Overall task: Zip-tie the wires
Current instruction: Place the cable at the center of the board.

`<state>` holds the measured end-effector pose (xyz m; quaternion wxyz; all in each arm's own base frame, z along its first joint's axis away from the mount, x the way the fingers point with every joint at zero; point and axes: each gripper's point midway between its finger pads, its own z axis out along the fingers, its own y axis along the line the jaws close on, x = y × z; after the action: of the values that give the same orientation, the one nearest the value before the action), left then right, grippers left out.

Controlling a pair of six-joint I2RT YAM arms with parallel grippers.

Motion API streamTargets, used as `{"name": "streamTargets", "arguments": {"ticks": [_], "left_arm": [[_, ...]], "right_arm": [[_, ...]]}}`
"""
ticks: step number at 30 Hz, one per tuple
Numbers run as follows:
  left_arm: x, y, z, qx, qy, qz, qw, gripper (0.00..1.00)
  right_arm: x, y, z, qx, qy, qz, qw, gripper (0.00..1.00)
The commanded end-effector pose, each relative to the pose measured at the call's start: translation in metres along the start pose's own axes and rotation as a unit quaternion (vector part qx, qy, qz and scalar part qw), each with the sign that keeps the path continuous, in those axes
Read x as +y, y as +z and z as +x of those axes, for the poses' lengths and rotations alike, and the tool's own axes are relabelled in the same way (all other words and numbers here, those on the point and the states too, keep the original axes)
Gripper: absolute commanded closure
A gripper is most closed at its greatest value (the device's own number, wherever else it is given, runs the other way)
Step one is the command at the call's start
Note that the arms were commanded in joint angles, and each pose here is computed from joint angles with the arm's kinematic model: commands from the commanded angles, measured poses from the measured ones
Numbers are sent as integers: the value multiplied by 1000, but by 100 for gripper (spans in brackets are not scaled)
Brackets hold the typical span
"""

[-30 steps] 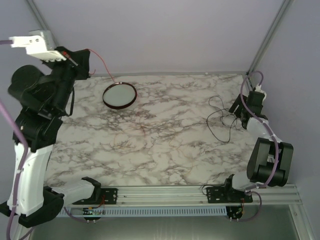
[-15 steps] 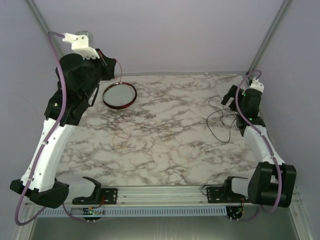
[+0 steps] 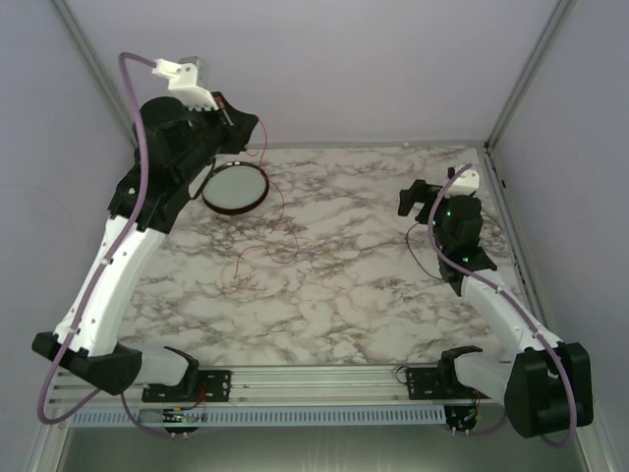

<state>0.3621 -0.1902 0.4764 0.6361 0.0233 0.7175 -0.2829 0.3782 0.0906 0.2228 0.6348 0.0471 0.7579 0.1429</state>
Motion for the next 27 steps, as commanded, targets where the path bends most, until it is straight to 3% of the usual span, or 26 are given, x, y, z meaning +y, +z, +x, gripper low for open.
{"name": "streamTargets", "arguments": {"ticks": [1,8,13,21,27], "left_arm": [[-29,11,-9,-9,1,52,999,100],[-74,20,10,31,20,119,992,100],[-99,15,12,38,29,159,986,100],[-137,-1,12,49,34,236,970,100],[-152,-12,-2,34,36,261,964,100]], "right_arm": [[21,-10,-30,-72,-39,-39,996,1],[36,-38,-37,-98,-84,-92,987,1],[62,-59,-36,-112,-104,-174,973,1],[121,-79,-19,-115,-93,-334,931,1],[179,-81,23,-77,-114,-422,896,1]]}}
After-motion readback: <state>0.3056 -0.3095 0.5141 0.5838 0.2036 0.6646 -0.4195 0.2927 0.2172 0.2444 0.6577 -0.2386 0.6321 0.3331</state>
